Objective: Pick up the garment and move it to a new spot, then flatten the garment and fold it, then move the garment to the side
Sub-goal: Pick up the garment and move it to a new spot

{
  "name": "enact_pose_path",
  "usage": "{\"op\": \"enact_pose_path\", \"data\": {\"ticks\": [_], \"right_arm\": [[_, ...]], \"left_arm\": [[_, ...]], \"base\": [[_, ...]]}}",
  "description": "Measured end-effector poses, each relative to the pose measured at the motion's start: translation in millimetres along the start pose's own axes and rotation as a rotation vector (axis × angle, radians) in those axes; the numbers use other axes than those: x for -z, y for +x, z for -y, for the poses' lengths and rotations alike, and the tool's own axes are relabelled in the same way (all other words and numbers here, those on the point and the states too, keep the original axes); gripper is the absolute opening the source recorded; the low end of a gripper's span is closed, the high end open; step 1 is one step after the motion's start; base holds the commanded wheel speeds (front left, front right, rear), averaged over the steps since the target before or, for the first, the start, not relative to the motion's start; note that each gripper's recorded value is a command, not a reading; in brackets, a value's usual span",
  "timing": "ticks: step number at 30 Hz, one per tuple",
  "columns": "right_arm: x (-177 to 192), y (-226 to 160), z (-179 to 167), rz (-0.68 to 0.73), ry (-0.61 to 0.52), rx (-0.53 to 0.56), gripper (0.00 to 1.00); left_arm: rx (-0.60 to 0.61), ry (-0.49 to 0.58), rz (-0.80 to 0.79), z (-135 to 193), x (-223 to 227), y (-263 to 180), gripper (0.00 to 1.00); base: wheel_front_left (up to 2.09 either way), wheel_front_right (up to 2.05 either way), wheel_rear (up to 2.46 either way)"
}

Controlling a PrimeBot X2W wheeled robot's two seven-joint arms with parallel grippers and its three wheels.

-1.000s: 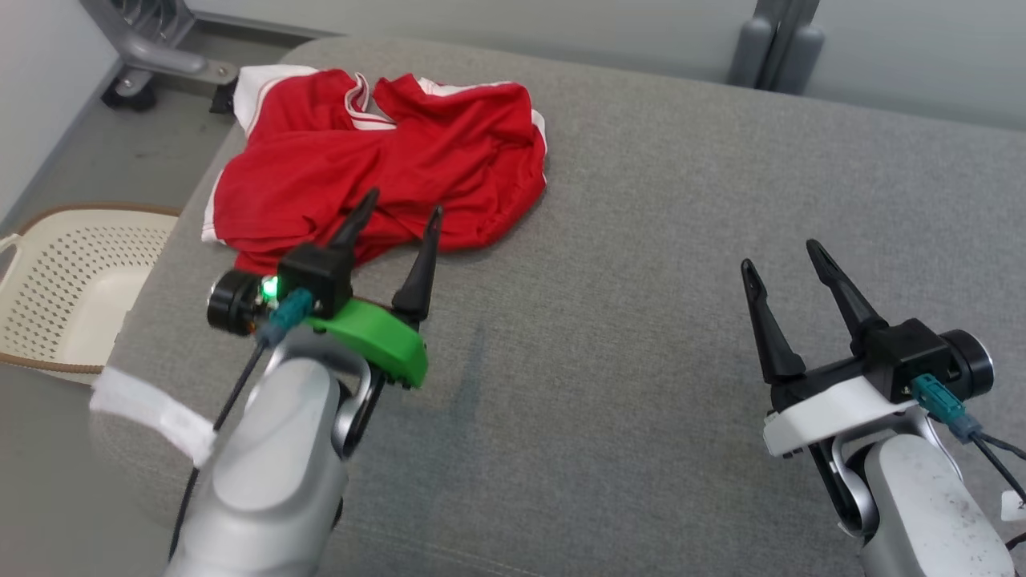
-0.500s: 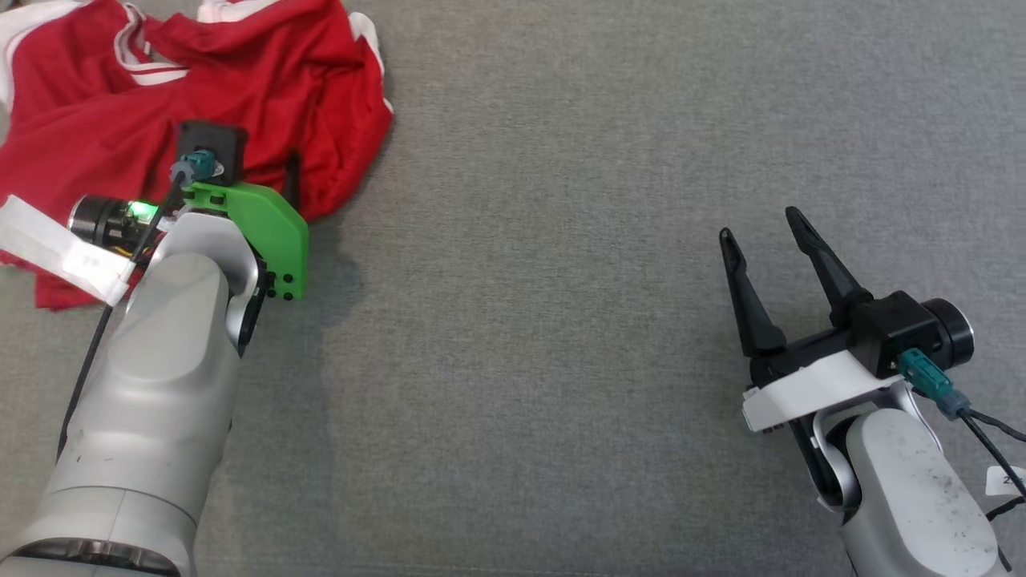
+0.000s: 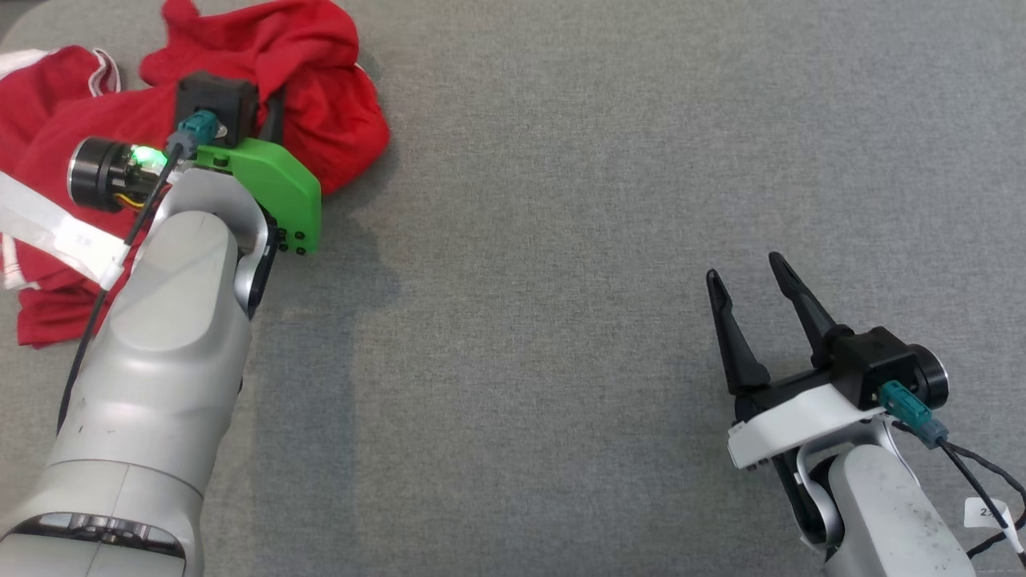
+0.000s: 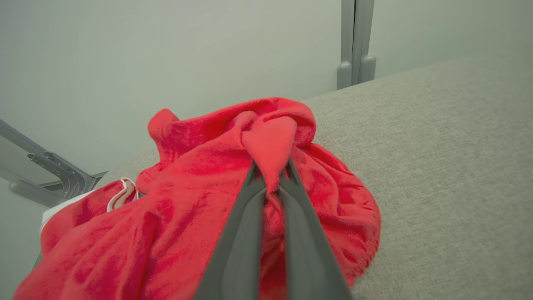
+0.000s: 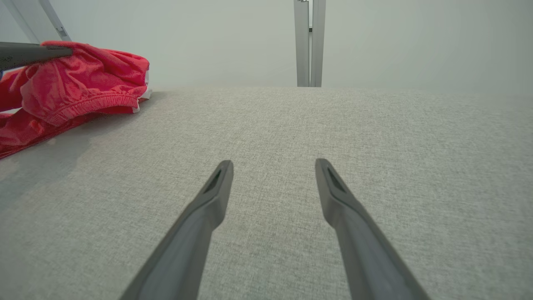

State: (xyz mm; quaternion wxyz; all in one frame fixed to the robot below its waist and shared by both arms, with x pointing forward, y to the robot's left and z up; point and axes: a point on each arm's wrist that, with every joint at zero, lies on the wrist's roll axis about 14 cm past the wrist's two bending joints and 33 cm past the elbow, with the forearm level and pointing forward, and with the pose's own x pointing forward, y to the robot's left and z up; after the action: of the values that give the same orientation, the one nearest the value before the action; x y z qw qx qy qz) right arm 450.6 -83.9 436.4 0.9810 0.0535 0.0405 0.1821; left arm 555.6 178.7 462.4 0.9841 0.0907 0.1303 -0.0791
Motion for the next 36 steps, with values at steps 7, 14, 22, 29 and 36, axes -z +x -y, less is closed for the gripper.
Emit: {"op": "enact_pose_path", "data": {"ticks": [7,14,22,29,36], "right_arm": [[-24.9,-13.0,-12.1,0.056,0.009,-0.001,1.00],[-52.1,-31.1,-6.6,0.125,0.013,0.046,1.00],[-64.7,-51.7,19.6,0.161,0.017,0.141,1.00],[-65.6,-78.2,53.8,0.164,0.023,0.261,1.00],[-63.7,-111.4,87.1,0.156,0.019,0.391,1.00]], "left_arm": [[0.047,-0.050,0.266,7.3,-104.9,-25.2,0.00],[0.279,-0.160,0.495,75.6,-201.6,-82.6,0.00],[0.640,-0.356,0.504,177.8,-223.6,-140.1,0.00],[0.913,-0.584,0.241,258.7,-183.0,-156.2,0.00],[0.862,-0.844,-0.018,282.8,-132.7,-108.1,0.00]], "base": [[0.00,0.00,0.00],[0.00,0.00,0.00],[0.00,0.00,0.00],[0.00,0.00,0.00],[0.00,0.00,0.00]]}}
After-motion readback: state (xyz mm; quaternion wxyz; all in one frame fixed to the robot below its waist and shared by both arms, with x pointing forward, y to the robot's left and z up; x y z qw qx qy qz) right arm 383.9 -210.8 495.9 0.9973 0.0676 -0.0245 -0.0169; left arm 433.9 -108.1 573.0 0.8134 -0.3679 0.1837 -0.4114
